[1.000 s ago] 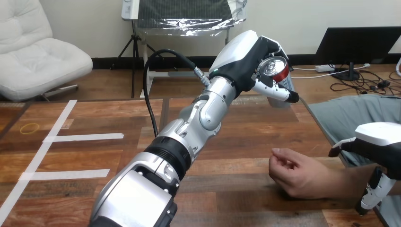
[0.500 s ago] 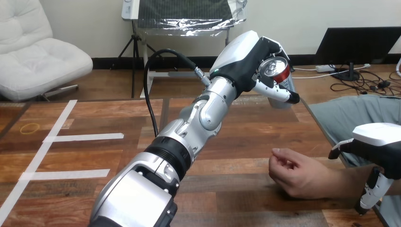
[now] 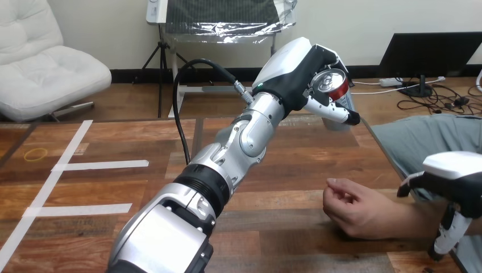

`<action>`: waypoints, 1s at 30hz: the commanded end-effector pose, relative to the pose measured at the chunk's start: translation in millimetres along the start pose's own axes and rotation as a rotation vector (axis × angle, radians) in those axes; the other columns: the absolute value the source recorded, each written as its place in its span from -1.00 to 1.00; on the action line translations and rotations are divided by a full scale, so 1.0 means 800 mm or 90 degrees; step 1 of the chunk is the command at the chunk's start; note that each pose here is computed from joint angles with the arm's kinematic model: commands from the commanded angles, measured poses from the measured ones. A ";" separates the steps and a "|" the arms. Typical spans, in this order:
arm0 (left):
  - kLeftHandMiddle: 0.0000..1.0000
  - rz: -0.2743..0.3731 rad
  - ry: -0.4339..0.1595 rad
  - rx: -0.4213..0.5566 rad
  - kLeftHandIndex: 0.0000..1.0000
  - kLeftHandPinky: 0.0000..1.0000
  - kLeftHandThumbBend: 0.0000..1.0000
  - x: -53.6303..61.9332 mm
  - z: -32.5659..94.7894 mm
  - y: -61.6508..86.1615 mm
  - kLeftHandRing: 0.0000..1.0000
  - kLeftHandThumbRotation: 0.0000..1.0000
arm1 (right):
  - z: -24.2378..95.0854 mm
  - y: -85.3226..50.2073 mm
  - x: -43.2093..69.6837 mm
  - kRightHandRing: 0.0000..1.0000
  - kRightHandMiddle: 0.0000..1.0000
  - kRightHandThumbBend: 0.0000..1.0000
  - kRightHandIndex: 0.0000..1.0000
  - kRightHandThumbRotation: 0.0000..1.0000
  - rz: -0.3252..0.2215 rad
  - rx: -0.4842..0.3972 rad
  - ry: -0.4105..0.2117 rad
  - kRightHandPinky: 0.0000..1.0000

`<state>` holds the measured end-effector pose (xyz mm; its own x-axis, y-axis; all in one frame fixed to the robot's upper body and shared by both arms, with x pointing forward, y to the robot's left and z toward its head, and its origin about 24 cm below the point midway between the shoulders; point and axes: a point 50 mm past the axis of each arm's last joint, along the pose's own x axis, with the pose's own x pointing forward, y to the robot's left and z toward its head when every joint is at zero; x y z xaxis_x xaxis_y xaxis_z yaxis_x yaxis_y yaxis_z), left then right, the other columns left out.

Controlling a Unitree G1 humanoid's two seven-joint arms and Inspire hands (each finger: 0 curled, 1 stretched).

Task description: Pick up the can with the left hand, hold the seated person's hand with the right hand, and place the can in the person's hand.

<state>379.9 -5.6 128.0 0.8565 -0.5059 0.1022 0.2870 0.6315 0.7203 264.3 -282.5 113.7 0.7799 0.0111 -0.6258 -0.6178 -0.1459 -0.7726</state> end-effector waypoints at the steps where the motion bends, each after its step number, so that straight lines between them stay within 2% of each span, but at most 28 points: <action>1: -0.08 0.027 -0.043 0.010 -0.09 -0.27 0.39 0.009 0.021 0.018 -0.19 -1.00 | 0.004 -0.028 -0.001 0.86 0.84 0.49 0.71 -0.82 -0.044 -0.030 0.007 0.80; 30: -0.07 0.020 -0.041 0.007 -0.09 -0.31 0.37 0.005 0.014 0.014 -0.21 -1.00 | 0.014 -0.011 0.018 0.89 0.87 0.51 0.75 -0.70 0.027 -0.066 0.015 0.85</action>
<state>379.4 -6.1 127.9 0.8523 -0.5128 0.1031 0.2907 0.6281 0.7218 266.7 -278.0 97.4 0.7218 -0.0329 -0.6914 -0.6793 -0.2252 -0.6984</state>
